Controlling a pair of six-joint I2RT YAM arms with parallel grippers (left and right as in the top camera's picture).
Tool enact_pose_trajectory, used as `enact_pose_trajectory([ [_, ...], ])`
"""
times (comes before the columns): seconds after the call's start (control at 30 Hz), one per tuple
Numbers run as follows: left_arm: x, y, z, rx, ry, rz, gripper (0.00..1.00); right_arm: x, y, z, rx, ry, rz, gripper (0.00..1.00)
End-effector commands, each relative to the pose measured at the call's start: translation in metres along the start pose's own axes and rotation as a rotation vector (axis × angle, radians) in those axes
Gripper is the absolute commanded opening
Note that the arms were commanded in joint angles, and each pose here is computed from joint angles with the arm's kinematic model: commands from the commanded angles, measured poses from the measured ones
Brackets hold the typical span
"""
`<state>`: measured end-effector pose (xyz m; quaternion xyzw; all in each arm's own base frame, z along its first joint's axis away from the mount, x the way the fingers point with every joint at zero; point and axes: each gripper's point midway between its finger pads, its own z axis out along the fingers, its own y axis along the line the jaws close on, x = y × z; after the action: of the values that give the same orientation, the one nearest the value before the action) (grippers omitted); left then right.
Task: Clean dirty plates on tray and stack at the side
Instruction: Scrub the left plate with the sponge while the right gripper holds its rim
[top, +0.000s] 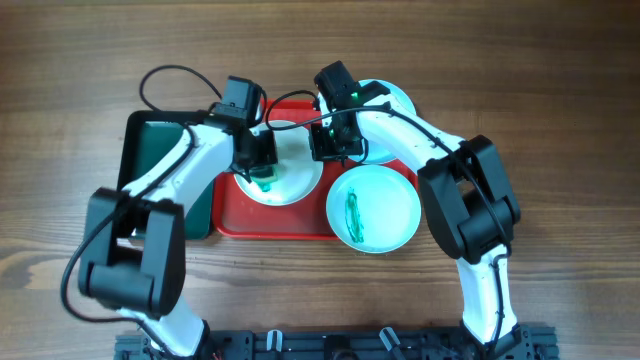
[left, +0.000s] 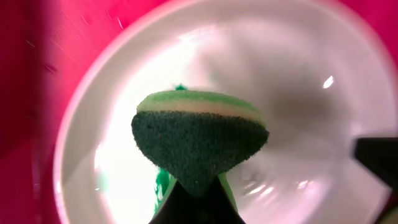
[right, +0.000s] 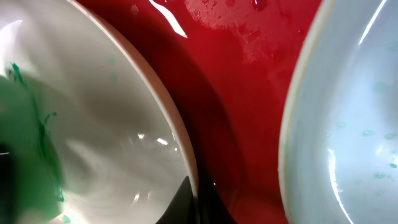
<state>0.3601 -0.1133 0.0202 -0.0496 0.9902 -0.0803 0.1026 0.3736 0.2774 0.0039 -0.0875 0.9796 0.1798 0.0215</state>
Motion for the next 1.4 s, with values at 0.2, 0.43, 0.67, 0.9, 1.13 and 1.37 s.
enact_pose_trajectory([
  [0.2,0.026,0.018,0.029,-0.071,0.114,0.011,0.04,0.012,0.001,0.010,-0.127,0.053,0.024,0.05],
  [0.43,0.055,-0.046,0.015,0.338,0.252,0.170,0.04,0.012,0.001,0.010,-0.127,0.052,0.018,0.04],
  [0.67,-0.023,0.013,0.024,0.005,-0.045,-0.107,0.04,0.012,0.001,0.010,-0.125,0.054,0.019,0.04],
  [0.9,0.003,0.065,0.016,-0.284,0.019,-0.159,0.04,0.013,-0.001,0.012,-0.122,0.052,0.022,0.04],
  [1.13,0.060,-0.015,0.008,0.223,0.324,0.058,0.04,0.012,0.000,0.012,-0.123,0.049,0.021,0.04],
  [1.37,-0.011,-0.010,0.022,0.138,0.041,-0.239,0.04,0.013,-0.001,0.012,-0.123,0.050,0.021,0.04],
])
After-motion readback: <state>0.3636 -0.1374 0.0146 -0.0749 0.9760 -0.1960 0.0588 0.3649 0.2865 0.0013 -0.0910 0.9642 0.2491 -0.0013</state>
